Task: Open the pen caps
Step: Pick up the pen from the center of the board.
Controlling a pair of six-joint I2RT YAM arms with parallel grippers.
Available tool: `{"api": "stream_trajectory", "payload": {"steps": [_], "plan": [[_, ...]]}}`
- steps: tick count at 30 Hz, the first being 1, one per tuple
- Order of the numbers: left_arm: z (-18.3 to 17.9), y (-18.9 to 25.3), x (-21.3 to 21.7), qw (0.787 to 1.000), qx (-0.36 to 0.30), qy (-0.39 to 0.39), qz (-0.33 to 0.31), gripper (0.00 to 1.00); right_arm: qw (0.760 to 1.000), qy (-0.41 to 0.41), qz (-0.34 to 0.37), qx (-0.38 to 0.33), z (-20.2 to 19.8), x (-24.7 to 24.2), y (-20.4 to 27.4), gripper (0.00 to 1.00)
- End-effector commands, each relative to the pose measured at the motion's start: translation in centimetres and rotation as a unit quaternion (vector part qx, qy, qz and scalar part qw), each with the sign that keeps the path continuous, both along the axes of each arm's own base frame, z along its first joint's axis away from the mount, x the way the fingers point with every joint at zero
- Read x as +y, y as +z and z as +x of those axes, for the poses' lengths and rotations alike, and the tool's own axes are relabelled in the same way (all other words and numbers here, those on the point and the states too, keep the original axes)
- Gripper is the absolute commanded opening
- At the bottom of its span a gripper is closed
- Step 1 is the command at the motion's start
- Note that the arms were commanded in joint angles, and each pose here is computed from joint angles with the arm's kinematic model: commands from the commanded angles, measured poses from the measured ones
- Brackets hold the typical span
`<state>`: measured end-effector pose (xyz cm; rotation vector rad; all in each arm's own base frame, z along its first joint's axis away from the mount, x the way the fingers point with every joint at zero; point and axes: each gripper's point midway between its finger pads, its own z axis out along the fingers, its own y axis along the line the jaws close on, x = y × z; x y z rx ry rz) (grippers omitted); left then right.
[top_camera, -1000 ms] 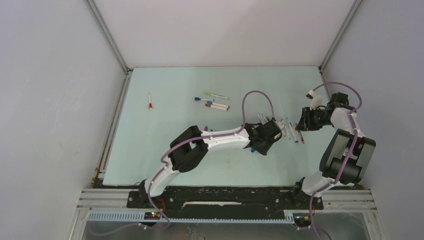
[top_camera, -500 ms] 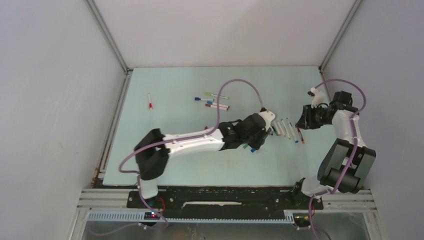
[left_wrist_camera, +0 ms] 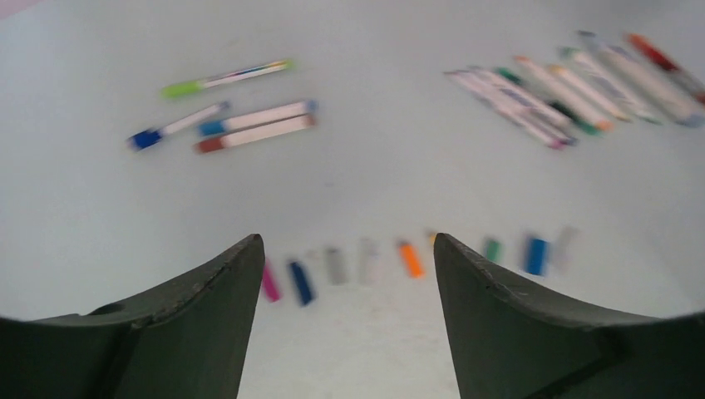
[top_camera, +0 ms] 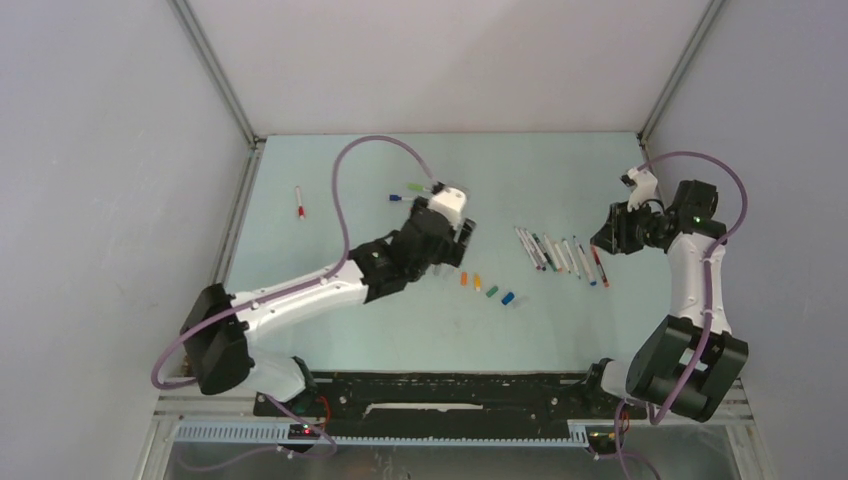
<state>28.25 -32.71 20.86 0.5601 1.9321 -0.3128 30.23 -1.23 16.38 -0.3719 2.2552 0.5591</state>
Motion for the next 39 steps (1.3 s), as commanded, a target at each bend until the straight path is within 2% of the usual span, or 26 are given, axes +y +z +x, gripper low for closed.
{"api": "stream_trajectory", "payload": {"steps": [1,7,12,16,20,24,27,32,39], "plan": [[3.5,1.0,7.4,0.994,-0.016,0.103,-0.019,0.8,0.999,0.02,0.005,-0.032,-0.4,1.0,1.5,0.37],[7.4,0.8,15.6,0.976,0.008,0.208,-0.07,0.86,0.999,0.031,0.0,-0.043,-0.7,1.7,2.0,0.37],[10.9,-1.2,23.2,0.942,0.051,0.322,-0.081,0.89,0.998,0.038,-0.005,-0.045,-0.8,1.9,2.1,0.37],[13.2,-3.6,27.7,0.914,0.107,0.379,-0.101,0.88,0.998,0.042,-0.006,-0.045,-0.9,2.1,2.0,0.37],[15.0,-6.4,31.2,0.887,0.159,0.411,-0.136,0.83,0.998,0.045,-0.008,-0.045,-1.0,2.2,2.0,0.37],[16.0,-8.7,34.7,0.864,0.191,0.449,-0.129,0.83,0.998,0.05,-0.009,-0.044,-1.0,2.4,1.9,0.37],[17.1,-9.2,36.3,0.854,0.208,0.462,-0.116,0.83,0.998,0.054,-0.012,-0.041,-0.9,2.6,1.7,0.37],[18.1,-11.2,38.8,0.829,0.255,0.493,-0.069,0.77,0.998,0.056,-0.015,-0.037,-0.9,2.7,1.4,0.37],[19.7,-13.4,39.5,0.833,0.287,0.471,-0.05,0.66,0.998,0.055,-0.016,-0.033,-0.8,2.7,1.2,0.37]]}}
